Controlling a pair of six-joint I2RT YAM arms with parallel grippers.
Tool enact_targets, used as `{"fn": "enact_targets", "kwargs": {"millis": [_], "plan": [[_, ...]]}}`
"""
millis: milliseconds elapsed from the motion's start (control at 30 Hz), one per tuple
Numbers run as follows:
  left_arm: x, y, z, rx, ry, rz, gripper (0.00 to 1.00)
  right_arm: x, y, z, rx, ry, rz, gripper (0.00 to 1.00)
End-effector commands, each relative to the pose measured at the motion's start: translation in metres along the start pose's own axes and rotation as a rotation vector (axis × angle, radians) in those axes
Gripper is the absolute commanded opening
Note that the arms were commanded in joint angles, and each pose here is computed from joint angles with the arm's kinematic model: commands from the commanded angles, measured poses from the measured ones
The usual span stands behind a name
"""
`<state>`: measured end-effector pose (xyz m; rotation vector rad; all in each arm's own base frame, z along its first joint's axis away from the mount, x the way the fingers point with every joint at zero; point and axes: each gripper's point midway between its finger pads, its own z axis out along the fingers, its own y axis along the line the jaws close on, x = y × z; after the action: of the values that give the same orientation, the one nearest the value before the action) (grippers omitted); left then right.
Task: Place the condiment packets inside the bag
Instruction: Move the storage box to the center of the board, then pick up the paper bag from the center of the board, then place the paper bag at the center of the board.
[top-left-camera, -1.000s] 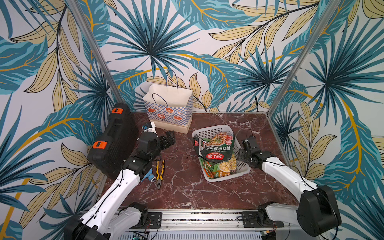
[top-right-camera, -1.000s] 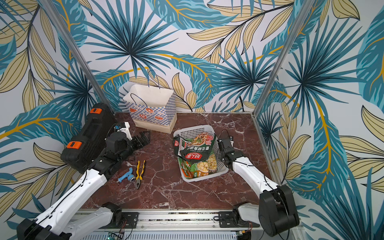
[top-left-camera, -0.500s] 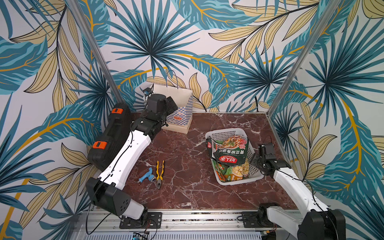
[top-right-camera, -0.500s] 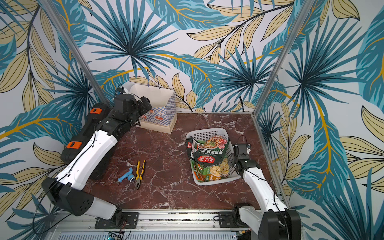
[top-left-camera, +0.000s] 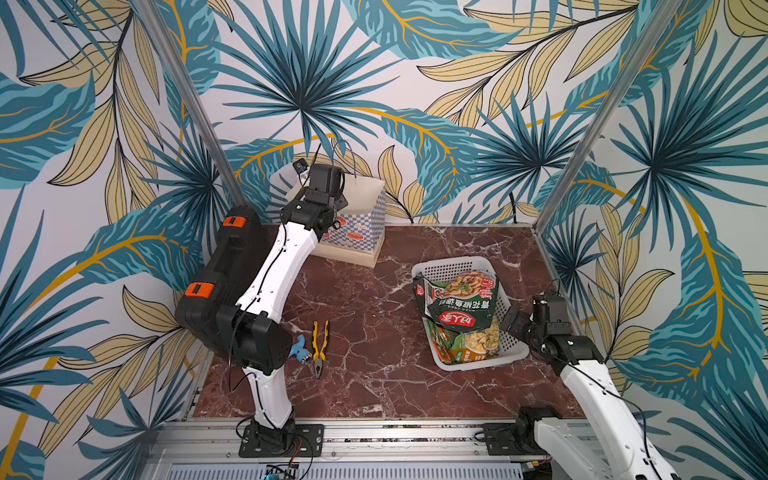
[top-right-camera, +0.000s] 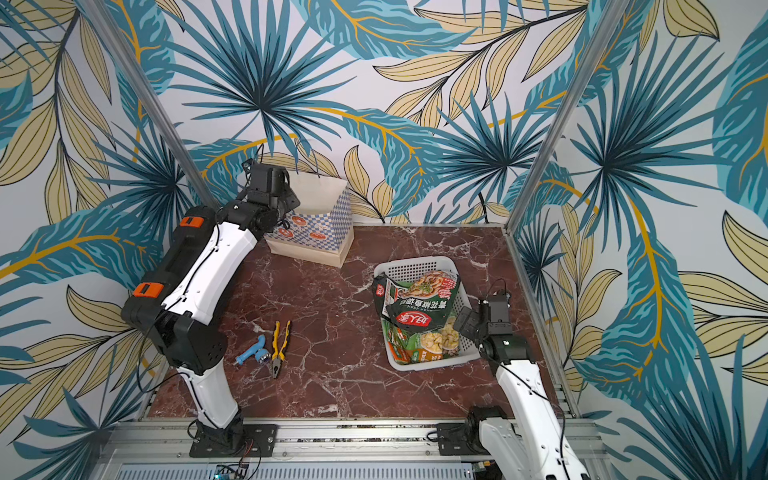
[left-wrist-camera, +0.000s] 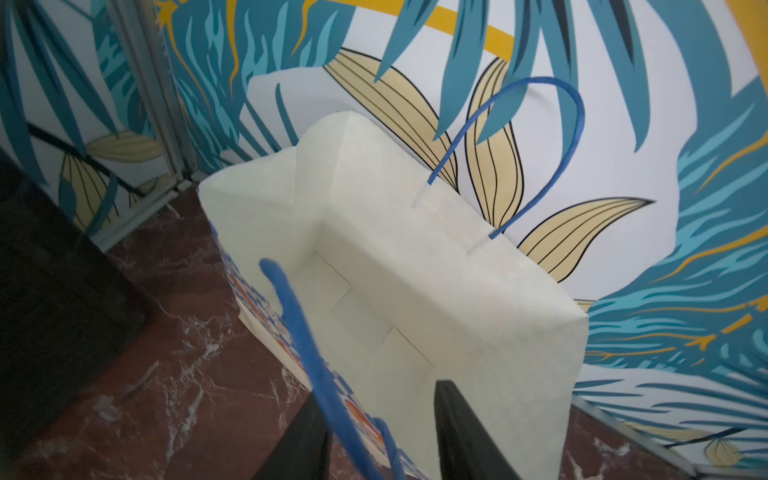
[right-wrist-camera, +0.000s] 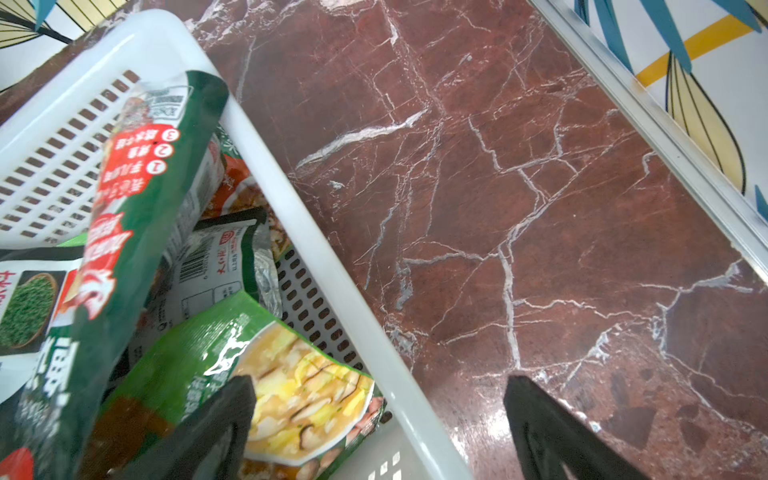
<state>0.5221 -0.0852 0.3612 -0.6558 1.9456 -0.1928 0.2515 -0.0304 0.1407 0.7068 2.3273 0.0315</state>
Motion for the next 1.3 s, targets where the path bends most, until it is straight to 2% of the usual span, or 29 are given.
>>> {"fn": "enact_targets", "kwargs": {"millis": [0, 67, 200, 333, 567, 667, 800, 1000, 1133, 1267], "plan": [[-0.019, -0.009, -0.028, 0.048, -0.020, 0.026, 0.22, 0.004, 0.005, -0.008, -0.041, 0.021, 0.002, 0.99], [-0.019, -0.015, -0.037, 0.070, -0.018, 0.061, 0.12, 0.002, 0.008, -0.013, -0.060, 0.014, 0.005, 1.00], [-0.013, -0.028, -0.056, 0.165, 0.022, 0.148, 0.00, -0.005, 0.015, -0.024, -0.103, -0.006, -0.002, 0.99], [-0.005, -0.030, -0.073, 0.233, 0.060, 0.211, 0.00, -0.010, 0.020, -0.035, -0.139, -0.022, -0.006, 1.00], [0.026, -0.030, -0.110, 0.409, 0.176, 0.295, 0.00, -0.015, 0.045, -0.058, -0.291, -0.036, -0.033, 0.99], [0.046, -0.027, -0.126, 0.520, 0.223, 0.289, 0.00, -0.017, 0.064, -0.071, -0.410, -0.042, -0.053, 1.00], [0.072, -0.024, -0.146, 0.637, 0.273, 0.285, 0.00, -0.024, 0.105, -0.098, -0.654, -0.053, -0.084, 1.00], [0.101, -0.004, -0.166, 0.669, 0.357, 0.293, 0.00, -0.038, 0.157, -0.132, -0.876, -0.030, -0.178, 1.00], [0.105, 0.013, -0.184, 0.662, 0.344, 0.315, 0.00, -0.037, 0.192, -0.142, -0.915, 0.009, -0.308, 0.98], [0.102, 0.033, -0.188, 0.595, 0.300, 0.333, 0.00, -0.039, 0.241, -0.146, -0.896, 0.034, -0.487, 0.96]]}}
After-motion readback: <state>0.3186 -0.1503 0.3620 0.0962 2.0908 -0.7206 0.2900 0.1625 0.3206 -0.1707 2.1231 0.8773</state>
